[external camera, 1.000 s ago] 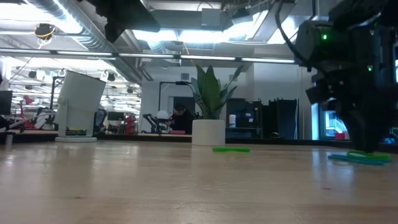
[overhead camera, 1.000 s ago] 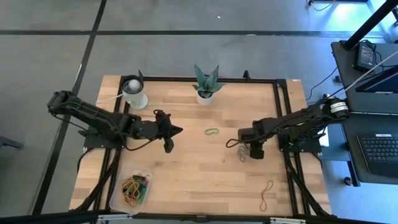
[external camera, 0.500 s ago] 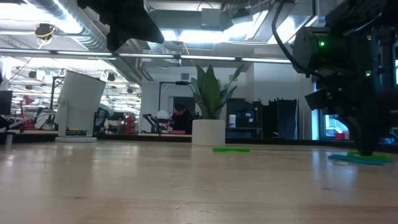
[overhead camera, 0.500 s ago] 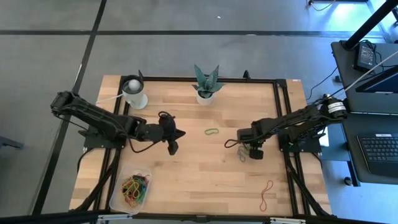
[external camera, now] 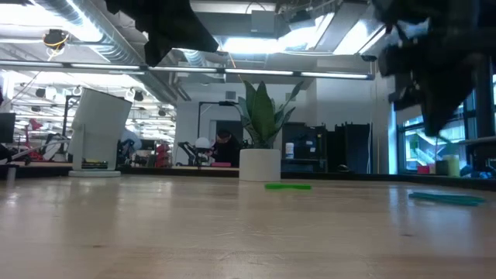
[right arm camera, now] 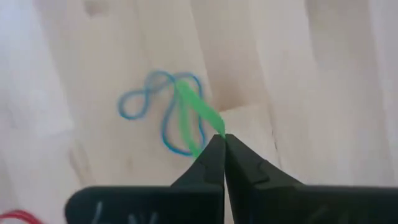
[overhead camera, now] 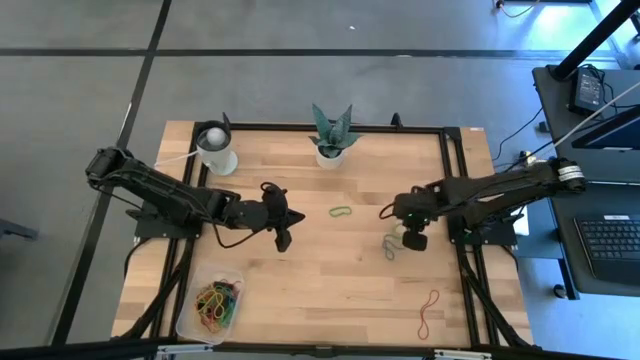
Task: Pick and place rubber bands into bin
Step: Put the green rubber band into the transparent bin
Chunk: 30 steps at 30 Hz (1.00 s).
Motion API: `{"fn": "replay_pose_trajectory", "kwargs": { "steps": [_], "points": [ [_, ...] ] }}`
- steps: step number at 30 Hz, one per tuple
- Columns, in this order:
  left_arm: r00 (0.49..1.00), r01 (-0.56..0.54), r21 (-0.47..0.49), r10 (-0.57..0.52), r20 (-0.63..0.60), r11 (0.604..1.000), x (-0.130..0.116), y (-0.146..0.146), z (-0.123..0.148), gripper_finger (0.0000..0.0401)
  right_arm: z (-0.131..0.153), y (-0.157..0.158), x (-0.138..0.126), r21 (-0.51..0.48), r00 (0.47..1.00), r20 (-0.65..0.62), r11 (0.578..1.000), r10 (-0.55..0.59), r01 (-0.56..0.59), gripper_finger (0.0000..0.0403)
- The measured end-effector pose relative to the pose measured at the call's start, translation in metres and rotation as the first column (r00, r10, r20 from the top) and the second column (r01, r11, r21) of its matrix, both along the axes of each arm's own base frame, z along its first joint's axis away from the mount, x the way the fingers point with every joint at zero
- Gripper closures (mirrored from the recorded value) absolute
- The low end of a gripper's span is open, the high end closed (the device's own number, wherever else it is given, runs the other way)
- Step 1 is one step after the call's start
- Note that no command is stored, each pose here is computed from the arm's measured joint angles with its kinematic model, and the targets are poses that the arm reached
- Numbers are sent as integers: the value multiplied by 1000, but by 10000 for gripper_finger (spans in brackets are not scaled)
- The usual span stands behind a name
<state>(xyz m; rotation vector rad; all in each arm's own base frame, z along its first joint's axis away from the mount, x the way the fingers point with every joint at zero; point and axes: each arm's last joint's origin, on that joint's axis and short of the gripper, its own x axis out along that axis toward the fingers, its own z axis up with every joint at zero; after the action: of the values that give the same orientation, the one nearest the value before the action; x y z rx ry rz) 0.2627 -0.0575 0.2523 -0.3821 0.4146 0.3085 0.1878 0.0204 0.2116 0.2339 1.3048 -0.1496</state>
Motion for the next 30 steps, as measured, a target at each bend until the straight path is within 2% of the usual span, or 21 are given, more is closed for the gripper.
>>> {"fn": "replay_pose_trajectory", "kwargs": {
  "steps": [4, 9, 14, 19, 24, 30],
  "points": [
    [1000, -2, -3, 2, 20, 1000, 1, 1, 2, 398, 24, -2, -10, -5, 992, 128, 1000, -19, 20, 399],
    [1000, 3, 9, -3, 30, 1000, 2, 0, 3, 398, 53, -4, -22, -4, 957, 288, 999, -44, 48, 401],
    [994, 14, 0, -14, 106, 1000, 5, -1, 10, 398, 80, -6, -26, -33, 883, 467, 997, -41, 64, 399],
    [972, 6, 110, -32, 232, 994, 9, -1, 25, 389, 98, -7, -19, -105, 774, 632, 994, 39, 36, 399],
    [929, -21, 146, -34, 368, 989, 11, -1, 40, 349, 107, -11, -7, -135, 684, 727, 990, 64, 51, 398],
    [895, -54, 199, -41, 444, 979, 11, 0, 50, 276, 110, -15, 13, -146, 622, 779, 988, 84, 49, 398]
  ]
}}
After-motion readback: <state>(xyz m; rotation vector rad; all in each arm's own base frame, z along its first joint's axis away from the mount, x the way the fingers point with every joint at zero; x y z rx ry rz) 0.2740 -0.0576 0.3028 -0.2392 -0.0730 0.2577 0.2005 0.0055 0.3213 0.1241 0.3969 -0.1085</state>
